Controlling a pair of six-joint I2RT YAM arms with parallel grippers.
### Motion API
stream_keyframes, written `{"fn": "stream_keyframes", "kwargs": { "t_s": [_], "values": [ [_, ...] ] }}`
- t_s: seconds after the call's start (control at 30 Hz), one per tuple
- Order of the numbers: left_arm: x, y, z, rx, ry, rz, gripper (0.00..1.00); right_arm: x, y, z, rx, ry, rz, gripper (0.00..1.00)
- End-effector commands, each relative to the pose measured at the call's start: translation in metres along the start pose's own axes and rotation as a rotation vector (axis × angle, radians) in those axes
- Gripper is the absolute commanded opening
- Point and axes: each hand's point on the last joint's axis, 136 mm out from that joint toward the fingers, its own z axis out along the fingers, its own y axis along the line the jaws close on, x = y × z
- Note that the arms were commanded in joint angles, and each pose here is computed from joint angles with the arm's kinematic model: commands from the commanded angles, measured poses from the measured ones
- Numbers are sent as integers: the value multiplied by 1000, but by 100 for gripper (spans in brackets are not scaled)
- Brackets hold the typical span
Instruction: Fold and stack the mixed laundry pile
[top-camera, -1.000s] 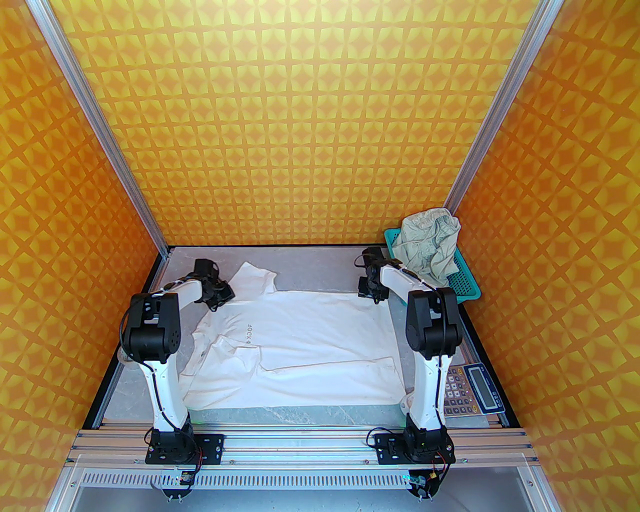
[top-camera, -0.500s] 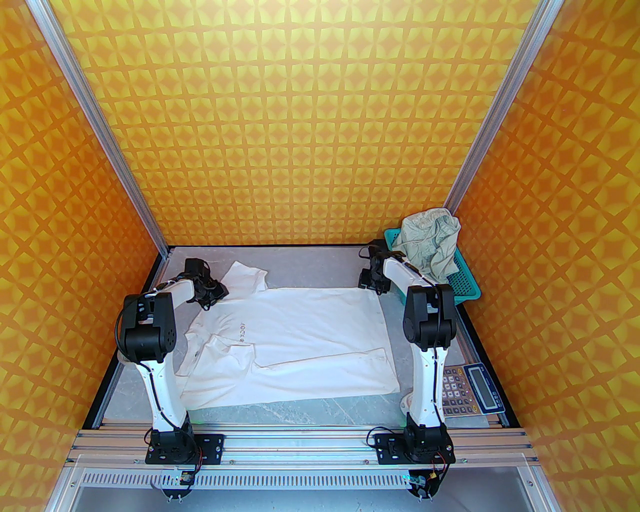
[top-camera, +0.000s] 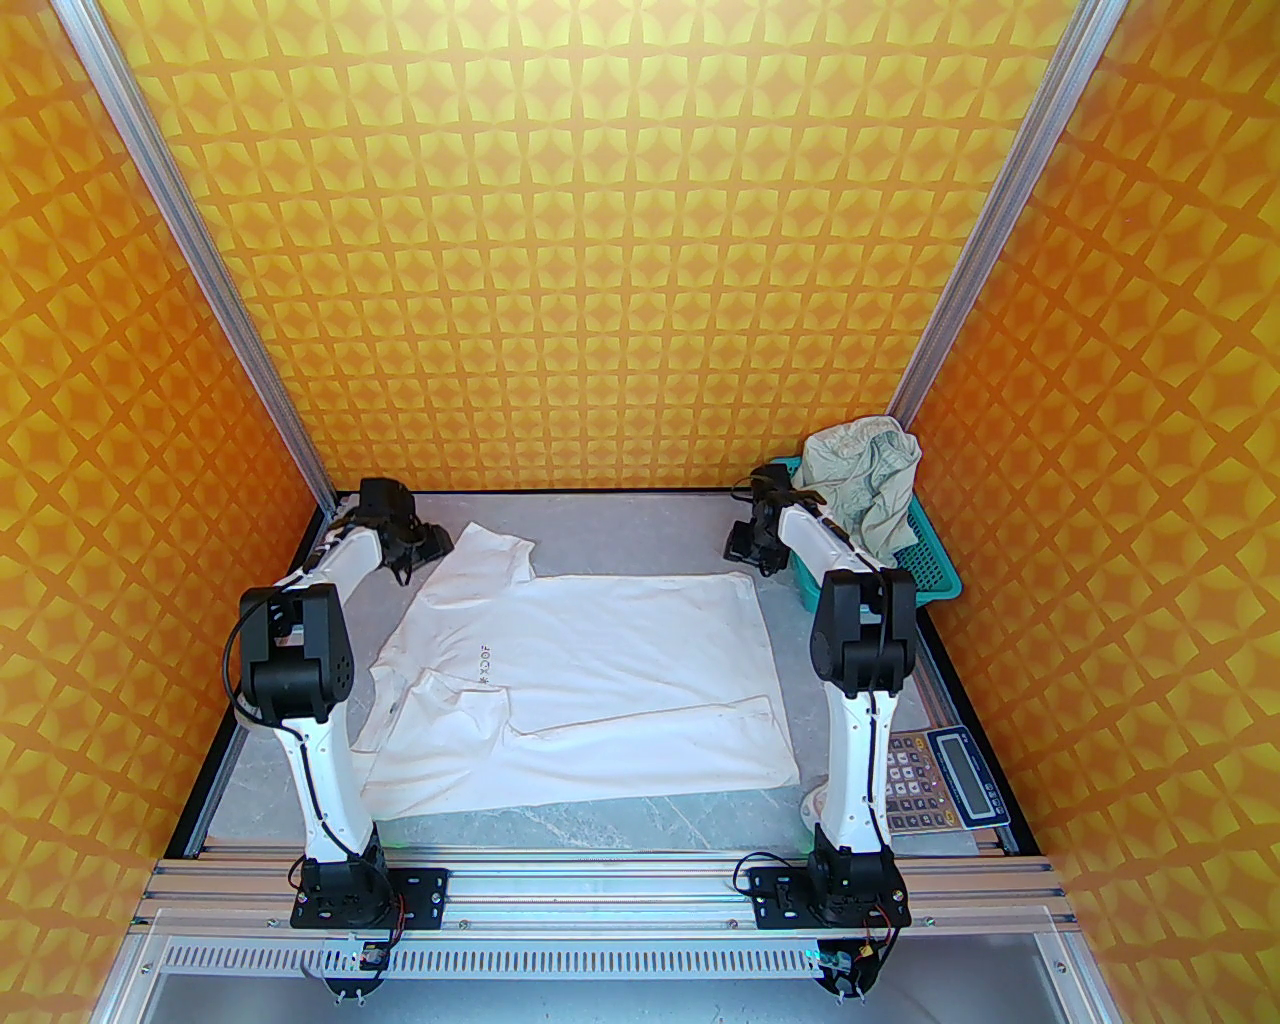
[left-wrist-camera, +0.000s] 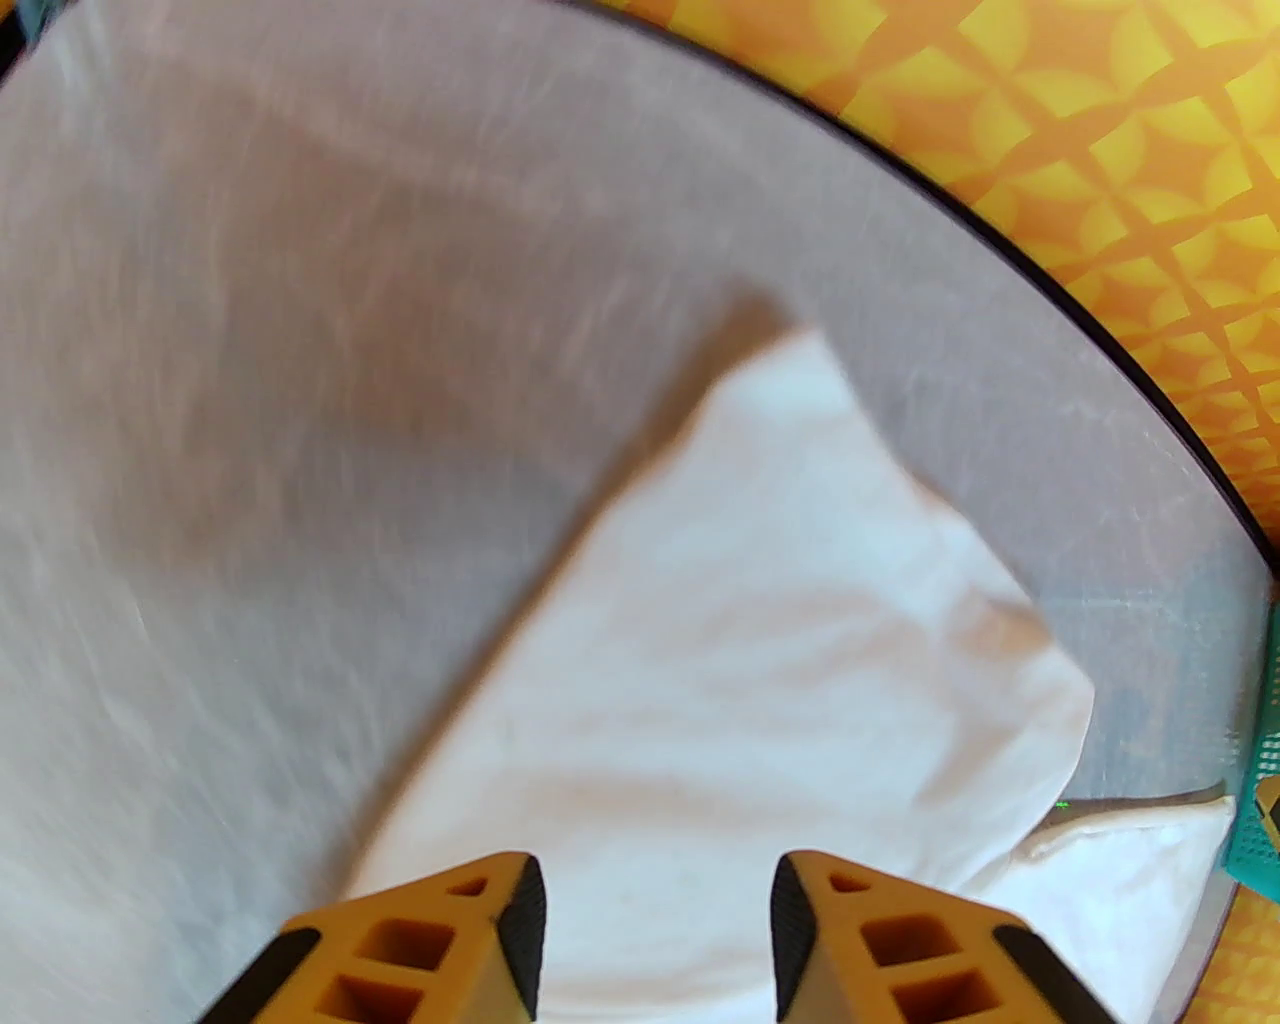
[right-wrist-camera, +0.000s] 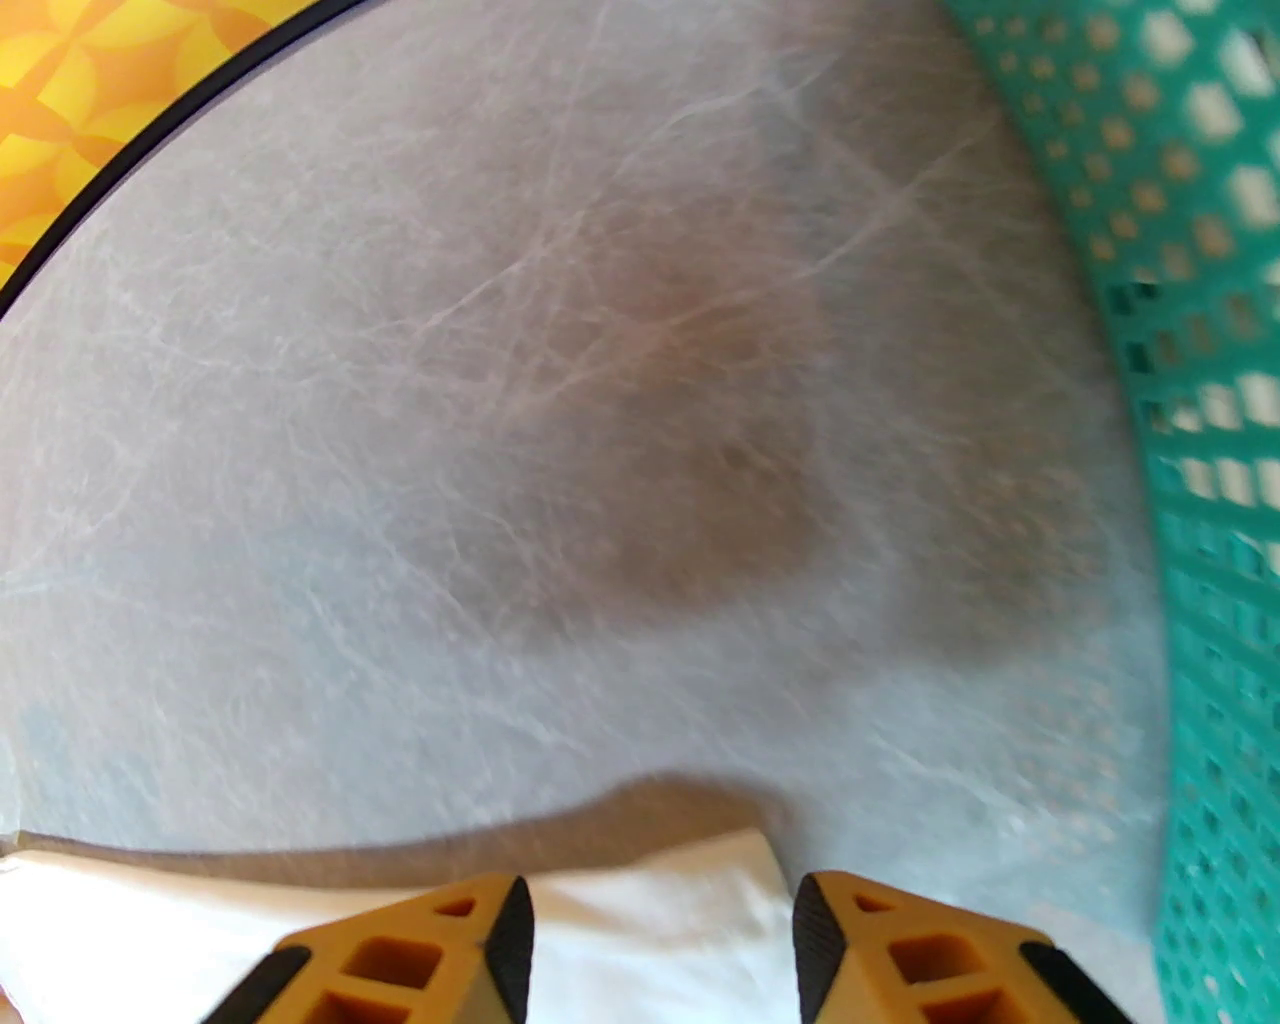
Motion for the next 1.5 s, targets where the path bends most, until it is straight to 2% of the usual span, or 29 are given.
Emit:
{"fn": "stream_keyframes", "kwargs": {
  "t_s": [0.0,0.23,0.77,0.83,1.07,1.17,1.47],
  "values": [
    [21,22,21,-73,123,77,44,4,2,8,-6,31,20,47],
    [27,21,44,-76,222,190,47,6,-4,9,31,39,9,47],
    [41,31,73,-198,301,280,55,8,-6,6,37,40,6,46],
    [45,31,76,-203,319,294,50,8,-7,6,41,42,7,46],
    [43,23,75,-188,291,316,12,6,-13,5,68,32,27,48],
    [36,18,69,-174,259,306,0,4,-20,2,100,17,47,48],
    [27,3,57,-91,201,296,0,17,-6,14,9,53,147,46]
  ]
}}
